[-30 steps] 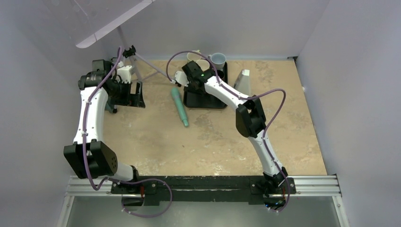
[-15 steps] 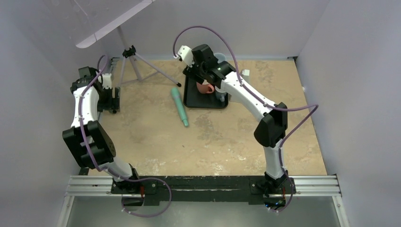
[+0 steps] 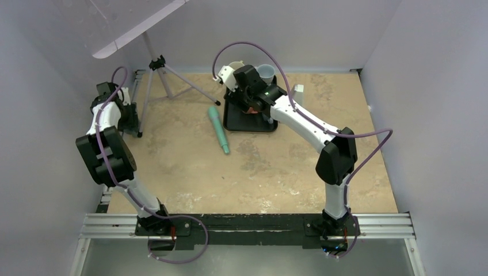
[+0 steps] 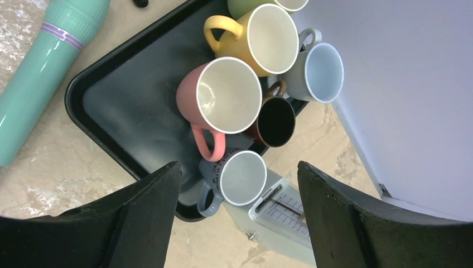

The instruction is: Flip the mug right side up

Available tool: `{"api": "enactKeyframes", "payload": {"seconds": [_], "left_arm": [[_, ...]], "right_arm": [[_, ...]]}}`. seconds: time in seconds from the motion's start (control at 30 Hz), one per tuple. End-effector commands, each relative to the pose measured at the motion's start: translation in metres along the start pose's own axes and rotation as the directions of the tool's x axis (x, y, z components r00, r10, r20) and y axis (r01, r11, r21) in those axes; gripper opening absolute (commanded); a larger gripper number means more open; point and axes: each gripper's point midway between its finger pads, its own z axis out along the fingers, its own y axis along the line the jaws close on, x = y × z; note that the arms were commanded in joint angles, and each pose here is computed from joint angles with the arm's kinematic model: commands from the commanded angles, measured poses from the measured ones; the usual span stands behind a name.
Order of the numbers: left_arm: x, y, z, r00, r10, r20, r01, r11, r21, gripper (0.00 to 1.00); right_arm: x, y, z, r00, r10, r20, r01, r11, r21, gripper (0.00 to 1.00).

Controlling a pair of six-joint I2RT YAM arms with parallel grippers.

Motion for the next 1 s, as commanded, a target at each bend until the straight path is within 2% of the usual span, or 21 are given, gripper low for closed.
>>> {"api": "enactKeyframes", "payload": {"seconds": [0.0,0.1,0.2,0.27,0.33,0.37,0.63,0.83,0.97], "left_arm": [[-0.028,0.004,0.008,0.997,-0.044,0.062,0.044,0.999,0.001,0.59],[-0.025,0.008,0.019,0.998,-0.049,0.043,0.050,0.999,-0.021,0.56],[-0.021,0.012,0.027,0.999,-0.047,0.017,0.048,0.998,-0.040,0.45],[-0.018,0.013,0.029,0.999,-0.046,0.007,0.046,0.998,-0.049,0.28],[-0.017,0.017,0.028,0.999,-0.047,0.007,0.048,0.997,-0.061,0.06],[-0.016,0.020,0.026,0.999,-0.052,0.013,0.053,0.996,-0.072,0.00],[-0.013,0.049,-0.015,0.993,-0.087,0.076,0.094,0.992,-0.088,0.00],[0.006,0.020,-0.075,0.993,-0.068,0.097,0.064,0.997,0.044,0.00],[0.033,-0.006,-0.113,0.997,-0.037,0.069,0.026,0.988,0.152,0.00]], "right_arm": [[-0.011,-0.004,-0.012,0.999,0.017,0.036,-0.018,0.999,0.030,0.78],[-0.011,-0.002,-0.012,1.000,0.000,0.031,-0.001,1.000,0.025,0.78],[-0.013,-0.001,-0.012,0.999,-0.009,0.031,0.008,1.000,0.026,0.78],[-0.013,-0.001,-0.013,0.999,-0.015,0.029,0.014,1.000,0.027,0.78],[-0.013,-0.001,-0.014,0.999,-0.016,0.028,0.016,0.999,0.028,0.78],[-0.013,0.000,-0.015,0.999,-0.016,0.027,0.016,1.000,0.026,0.78],[-0.018,-0.004,-0.029,0.998,0.029,0.059,-0.031,0.999,0.028,0.78],[-0.044,-0.005,-0.056,0.972,0.132,0.194,-0.129,0.991,-0.027,0.77],[-0.073,0.004,-0.080,0.912,0.268,0.312,-0.231,0.961,-0.151,0.77]]}}
